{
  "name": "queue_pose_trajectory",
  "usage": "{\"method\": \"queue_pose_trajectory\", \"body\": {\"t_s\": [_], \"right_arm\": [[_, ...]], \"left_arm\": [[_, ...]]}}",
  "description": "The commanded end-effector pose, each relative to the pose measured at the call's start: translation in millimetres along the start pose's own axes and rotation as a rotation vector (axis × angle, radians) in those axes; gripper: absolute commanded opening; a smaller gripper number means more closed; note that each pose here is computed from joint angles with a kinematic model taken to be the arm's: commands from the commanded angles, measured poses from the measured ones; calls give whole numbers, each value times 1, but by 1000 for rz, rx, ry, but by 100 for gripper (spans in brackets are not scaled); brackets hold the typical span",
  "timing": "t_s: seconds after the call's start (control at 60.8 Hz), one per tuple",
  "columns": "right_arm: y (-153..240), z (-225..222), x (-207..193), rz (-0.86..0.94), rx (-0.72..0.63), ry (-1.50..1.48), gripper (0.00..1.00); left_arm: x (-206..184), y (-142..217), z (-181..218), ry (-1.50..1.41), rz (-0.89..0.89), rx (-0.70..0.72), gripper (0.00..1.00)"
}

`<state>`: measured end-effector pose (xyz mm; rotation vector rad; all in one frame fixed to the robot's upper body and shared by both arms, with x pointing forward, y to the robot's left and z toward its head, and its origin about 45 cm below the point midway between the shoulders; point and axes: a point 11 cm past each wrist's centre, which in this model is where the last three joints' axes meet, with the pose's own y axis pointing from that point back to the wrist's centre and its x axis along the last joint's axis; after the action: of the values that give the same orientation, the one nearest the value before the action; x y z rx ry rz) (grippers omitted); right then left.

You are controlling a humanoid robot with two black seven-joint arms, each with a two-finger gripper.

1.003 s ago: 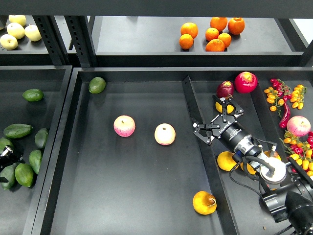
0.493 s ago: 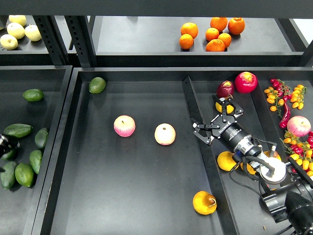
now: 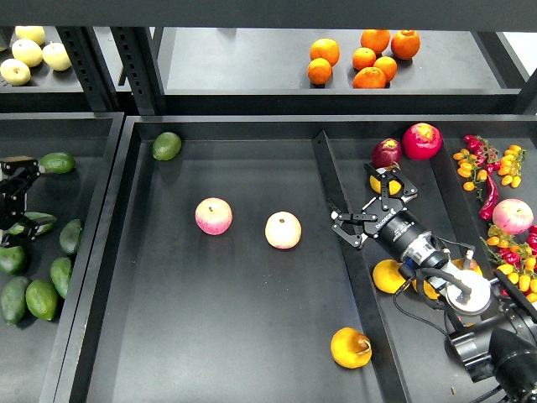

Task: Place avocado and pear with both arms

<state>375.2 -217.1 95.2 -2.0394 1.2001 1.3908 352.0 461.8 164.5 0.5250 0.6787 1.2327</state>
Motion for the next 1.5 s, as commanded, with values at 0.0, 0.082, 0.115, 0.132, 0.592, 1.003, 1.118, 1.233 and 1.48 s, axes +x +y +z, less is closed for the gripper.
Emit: {"method": "queue_pose_trajectory", "body": {"t_s": [0.0,0.082,0.115,0.132,0.592,1.003,1.118,1.233,1.48], "right_arm": [[1,-1,1,3,5,-3,100],[1,-2,3,7,9,-6,100],[2,-2,4,10,11,-8,100],[2,-2,4,12,13,-9,100],[2,-6,5,13,30,-12,100],[0,-6,1,4,19,-2,100],[0,-6,1,5,18,0,100],[0,-6,0,3,15,6,100],[-2,-5,-5,-12,0,21,100]], "left_arm": [[-15,-11,0,117,-67,-81,93],[-33,-25,0,191,-126,-136,93],[-42,-30,2,222,-153,-164,93],[-46,-32,2,233,-164,-173,93],[-165,-82,-18,587,-467,-352,93],[-172,-86,-53,692,-460,-336,95],[-170,-85,-60,702,-453,-329,96],[-171,-85,-60,721,-463,-333,96],[-170,-80,-51,881,-534,-409,97]]}}
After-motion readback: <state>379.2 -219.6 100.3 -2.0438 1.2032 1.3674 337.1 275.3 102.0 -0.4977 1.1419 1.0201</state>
